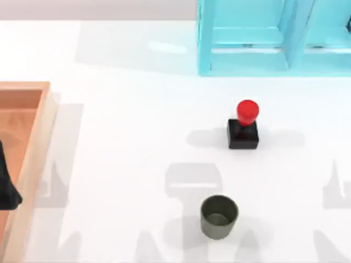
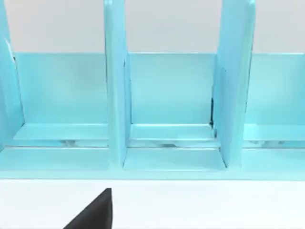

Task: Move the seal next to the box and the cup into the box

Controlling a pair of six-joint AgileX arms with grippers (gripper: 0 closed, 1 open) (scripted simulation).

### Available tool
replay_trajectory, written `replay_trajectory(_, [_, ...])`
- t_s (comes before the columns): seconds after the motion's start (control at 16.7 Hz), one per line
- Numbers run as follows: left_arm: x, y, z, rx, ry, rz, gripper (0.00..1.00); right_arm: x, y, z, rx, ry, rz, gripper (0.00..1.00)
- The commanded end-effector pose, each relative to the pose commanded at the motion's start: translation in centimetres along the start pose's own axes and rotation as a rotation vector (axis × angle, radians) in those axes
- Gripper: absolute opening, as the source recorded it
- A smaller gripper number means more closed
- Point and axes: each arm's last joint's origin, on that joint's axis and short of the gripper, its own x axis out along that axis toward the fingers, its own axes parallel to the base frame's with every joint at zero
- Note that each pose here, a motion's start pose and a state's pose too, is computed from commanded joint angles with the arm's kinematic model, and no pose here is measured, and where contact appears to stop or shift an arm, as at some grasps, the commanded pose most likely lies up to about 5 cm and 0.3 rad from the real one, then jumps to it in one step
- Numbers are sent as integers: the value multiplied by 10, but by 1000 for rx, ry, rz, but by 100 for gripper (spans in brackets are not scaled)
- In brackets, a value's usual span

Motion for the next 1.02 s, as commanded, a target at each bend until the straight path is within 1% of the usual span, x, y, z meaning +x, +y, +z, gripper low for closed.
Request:
replay_trajectory(0.18, [0, 0, 2, -3, 4, -2, 100, 0, 0, 0, 0, 0, 0, 100])
replay_trajectory(0.36, [1, -3, 20, -31, 46, -22, 100, 0, 0, 0, 0, 0, 0, 100])
replay_trajectory(0.54, [7, -9, 56, -82, 132, -57, 100, 0, 0, 0, 0, 0, 0, 100])
replay_trajectory(0.72, [26, -21, 101, -139, 256, -96, 100, 0, 0, 0, 0, 0, 0, 100])
replay_trajectory(0.9, [61, -43, 146, -188, 409, -130, 100, 0, 0, 0, 0, 0, 0, 100])
replay_trajectory(1.02, [92, -66, 171, -210, 520, -144, 100, 0, 0, 0, 0, 0, 0, 100])
